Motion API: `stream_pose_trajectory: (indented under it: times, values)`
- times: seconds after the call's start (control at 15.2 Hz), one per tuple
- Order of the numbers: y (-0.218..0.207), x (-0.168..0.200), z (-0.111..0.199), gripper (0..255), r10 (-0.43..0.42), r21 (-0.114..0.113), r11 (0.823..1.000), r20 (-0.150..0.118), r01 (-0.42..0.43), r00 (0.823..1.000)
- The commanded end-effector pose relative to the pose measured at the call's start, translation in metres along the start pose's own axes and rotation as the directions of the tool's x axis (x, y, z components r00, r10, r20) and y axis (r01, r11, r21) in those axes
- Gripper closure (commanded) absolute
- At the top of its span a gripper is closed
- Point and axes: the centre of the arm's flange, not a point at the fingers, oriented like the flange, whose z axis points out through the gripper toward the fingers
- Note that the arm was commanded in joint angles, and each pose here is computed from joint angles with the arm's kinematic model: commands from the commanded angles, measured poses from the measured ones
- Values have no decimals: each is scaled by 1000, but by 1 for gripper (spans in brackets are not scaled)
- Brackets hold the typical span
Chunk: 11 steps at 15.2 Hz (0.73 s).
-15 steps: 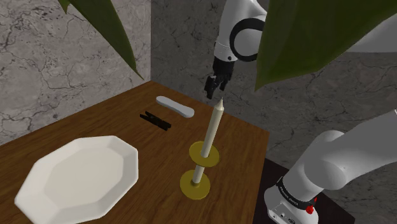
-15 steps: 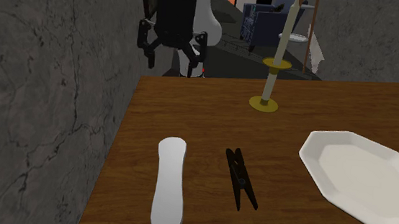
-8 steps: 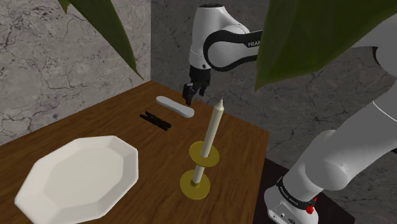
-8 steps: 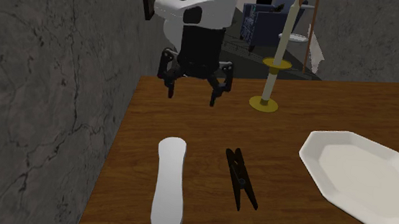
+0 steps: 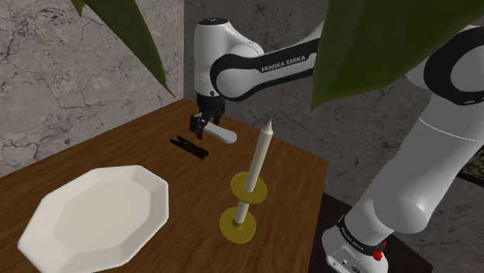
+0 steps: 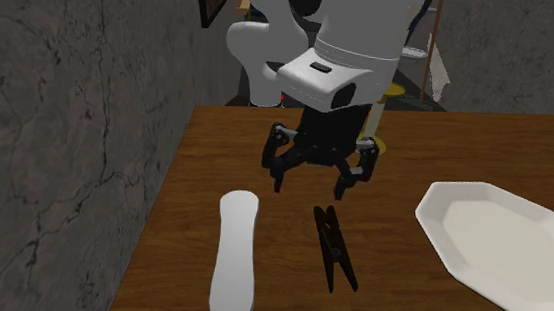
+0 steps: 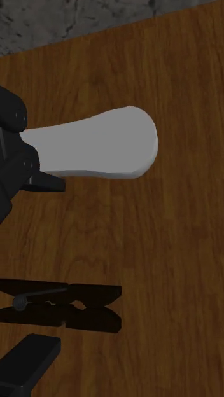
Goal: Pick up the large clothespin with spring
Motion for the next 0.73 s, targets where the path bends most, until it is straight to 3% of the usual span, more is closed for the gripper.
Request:
stream_pose_trajectory:
  times: [0.0,0.2,0.66]
  values:
    - [-19,14,9,0,-21,0,1000,-3,21,1000]
    - [-47,37,22,0,-52,0,999,-6,52,999]
    - [-52,36,59,0,-52,0,999,-6,52,999]
